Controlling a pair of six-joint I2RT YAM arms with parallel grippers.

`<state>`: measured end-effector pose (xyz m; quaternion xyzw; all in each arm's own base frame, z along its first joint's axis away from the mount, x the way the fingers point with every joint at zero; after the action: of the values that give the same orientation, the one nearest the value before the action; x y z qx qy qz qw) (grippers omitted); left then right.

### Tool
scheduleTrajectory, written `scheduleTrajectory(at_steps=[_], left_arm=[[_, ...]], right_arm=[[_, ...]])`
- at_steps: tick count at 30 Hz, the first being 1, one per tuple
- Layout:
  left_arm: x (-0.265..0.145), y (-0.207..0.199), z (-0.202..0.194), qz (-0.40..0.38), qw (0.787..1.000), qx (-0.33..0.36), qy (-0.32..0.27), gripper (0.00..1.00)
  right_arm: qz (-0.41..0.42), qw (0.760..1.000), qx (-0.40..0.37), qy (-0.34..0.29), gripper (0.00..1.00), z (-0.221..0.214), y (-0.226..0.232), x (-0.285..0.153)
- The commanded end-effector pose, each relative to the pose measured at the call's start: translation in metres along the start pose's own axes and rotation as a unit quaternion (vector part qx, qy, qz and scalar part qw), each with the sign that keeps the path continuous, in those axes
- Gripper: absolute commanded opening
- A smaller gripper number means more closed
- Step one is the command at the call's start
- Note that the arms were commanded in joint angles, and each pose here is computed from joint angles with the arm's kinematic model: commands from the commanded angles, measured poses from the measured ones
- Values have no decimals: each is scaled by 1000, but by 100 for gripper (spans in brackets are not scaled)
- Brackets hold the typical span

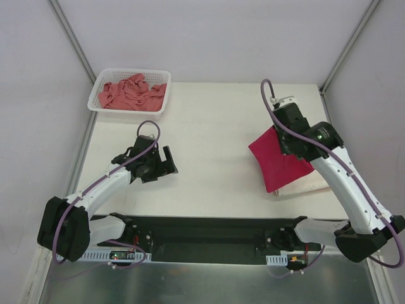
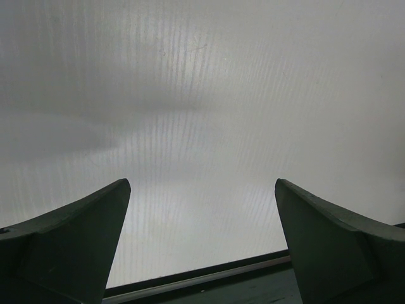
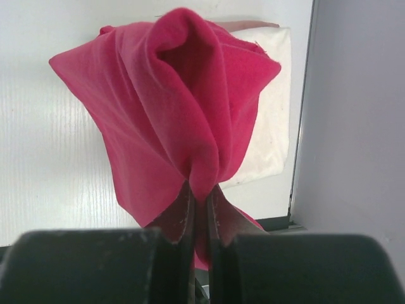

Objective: Fold and stack the t-shirts
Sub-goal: Neatly place the folded tshirt to the corner

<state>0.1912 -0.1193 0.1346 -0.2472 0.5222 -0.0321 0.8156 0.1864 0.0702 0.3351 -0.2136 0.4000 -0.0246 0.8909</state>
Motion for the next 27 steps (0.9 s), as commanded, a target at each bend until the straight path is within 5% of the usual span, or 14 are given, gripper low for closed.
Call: scheduleTrajectory(at_steps=[1,12,25,26,27], left_arm=[[-1,0,2,0,1000,3,6,99],[6,3,1,12,1000,2,15,99],[11,3,-1,8,1000,5,27,99],[11,4,-2,8,1000,6,28,99],[11,4,-2,9,1000,7,26,99]], right_arm=[[3,1000,15,12,1,-2,-20,-1],[-65,983,-17,172,1,-5,-48,81],[-114,953,11,280,8,-22,-87,144],[-114,953,14,279,9,-22,-88,149],[-106,952,19,287,23,-24,-88,155]])
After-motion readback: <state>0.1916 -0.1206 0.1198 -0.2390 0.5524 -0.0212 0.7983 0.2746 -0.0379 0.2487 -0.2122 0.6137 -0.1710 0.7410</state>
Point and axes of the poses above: each gripper's point midway between its finger pads, its own x axis out along the fingers, its own y axis along the line the jaws close on, z = x × y, the point moved 8 cm from there along -x, back along the fingers, and after that the axes turned 3 degrees about -x, right-handed, at the moved point
